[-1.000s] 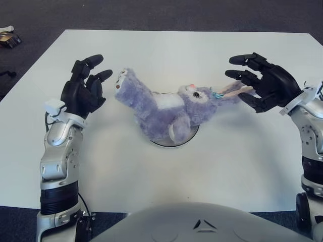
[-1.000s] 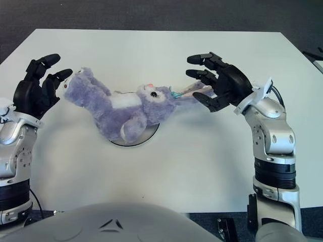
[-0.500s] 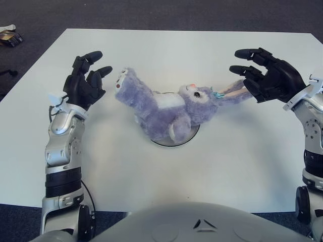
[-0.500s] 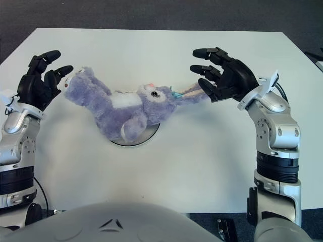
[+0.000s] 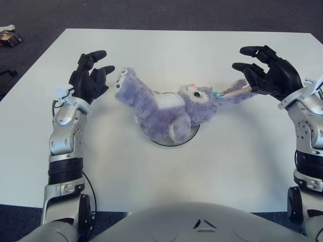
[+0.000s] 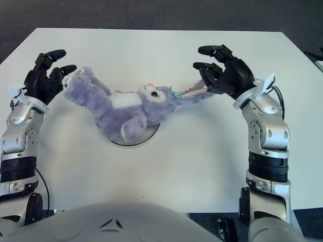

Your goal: Put the doll into the plate.

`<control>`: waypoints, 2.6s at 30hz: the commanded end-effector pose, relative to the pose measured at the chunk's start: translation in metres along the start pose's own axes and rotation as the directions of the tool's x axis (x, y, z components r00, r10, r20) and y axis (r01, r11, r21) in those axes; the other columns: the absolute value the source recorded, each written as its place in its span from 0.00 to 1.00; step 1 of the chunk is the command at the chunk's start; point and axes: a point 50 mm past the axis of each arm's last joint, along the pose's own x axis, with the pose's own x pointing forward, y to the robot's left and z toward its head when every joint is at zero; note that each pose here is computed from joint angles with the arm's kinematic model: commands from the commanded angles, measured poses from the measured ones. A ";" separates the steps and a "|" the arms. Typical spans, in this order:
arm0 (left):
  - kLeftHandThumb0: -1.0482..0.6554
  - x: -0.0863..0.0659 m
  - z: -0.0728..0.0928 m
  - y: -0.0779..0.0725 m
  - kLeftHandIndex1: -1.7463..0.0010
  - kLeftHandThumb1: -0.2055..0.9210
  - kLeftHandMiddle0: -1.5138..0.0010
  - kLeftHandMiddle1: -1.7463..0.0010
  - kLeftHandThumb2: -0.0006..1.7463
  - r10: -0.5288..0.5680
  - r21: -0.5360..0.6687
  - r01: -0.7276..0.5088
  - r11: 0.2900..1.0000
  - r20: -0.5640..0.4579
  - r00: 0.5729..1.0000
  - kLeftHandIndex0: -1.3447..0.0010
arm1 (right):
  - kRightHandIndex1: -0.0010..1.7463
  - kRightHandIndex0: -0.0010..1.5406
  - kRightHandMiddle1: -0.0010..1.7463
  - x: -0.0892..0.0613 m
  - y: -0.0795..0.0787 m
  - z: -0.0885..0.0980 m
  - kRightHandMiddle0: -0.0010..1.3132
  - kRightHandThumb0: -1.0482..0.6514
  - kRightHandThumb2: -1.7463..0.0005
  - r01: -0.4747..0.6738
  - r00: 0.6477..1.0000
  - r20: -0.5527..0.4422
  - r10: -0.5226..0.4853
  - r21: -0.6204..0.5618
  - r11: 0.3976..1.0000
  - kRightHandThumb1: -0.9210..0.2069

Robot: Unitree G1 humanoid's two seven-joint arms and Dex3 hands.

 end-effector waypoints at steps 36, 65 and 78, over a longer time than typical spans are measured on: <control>0.61 0.022 -0.034 -0.007 0.00 0.53 0.57 0.12 0.67 0.058 -0.016 -0.057 0.998 0.032 0.998 0.74 | 0.91 0.43 0.96 0.021 -0.051 -0.048 0.34 0.61 0.30 0.475 0.869 0.030 -0.494 0.227 0.850 0.52; 0.61 0.018 -0.052 -0.012 0.00 0.50 0.56 0.06 0.72 0.125 0.008 -0.125 0.992 -0.020 0.992 0.76 | 0.94 0.43 1.00 0.019 -0.062 -0.091 0.39 0.61 0.21 0.569 0.822 -0.119 -0.557 0.212 0.794 0.61; 0.61 0.009 -0.059 -0.021 0.00 0.46 0.55 0.05 0.75 0.129 -0.028 -0.129 0.991 -0.021 0.991 0.74 | 0.96 0.48 1.00 0.019 -0.042 -0.111 0.44 0.61 0.12 0.559 0.824 -0.187 -0.534 0.117 0.821 0.71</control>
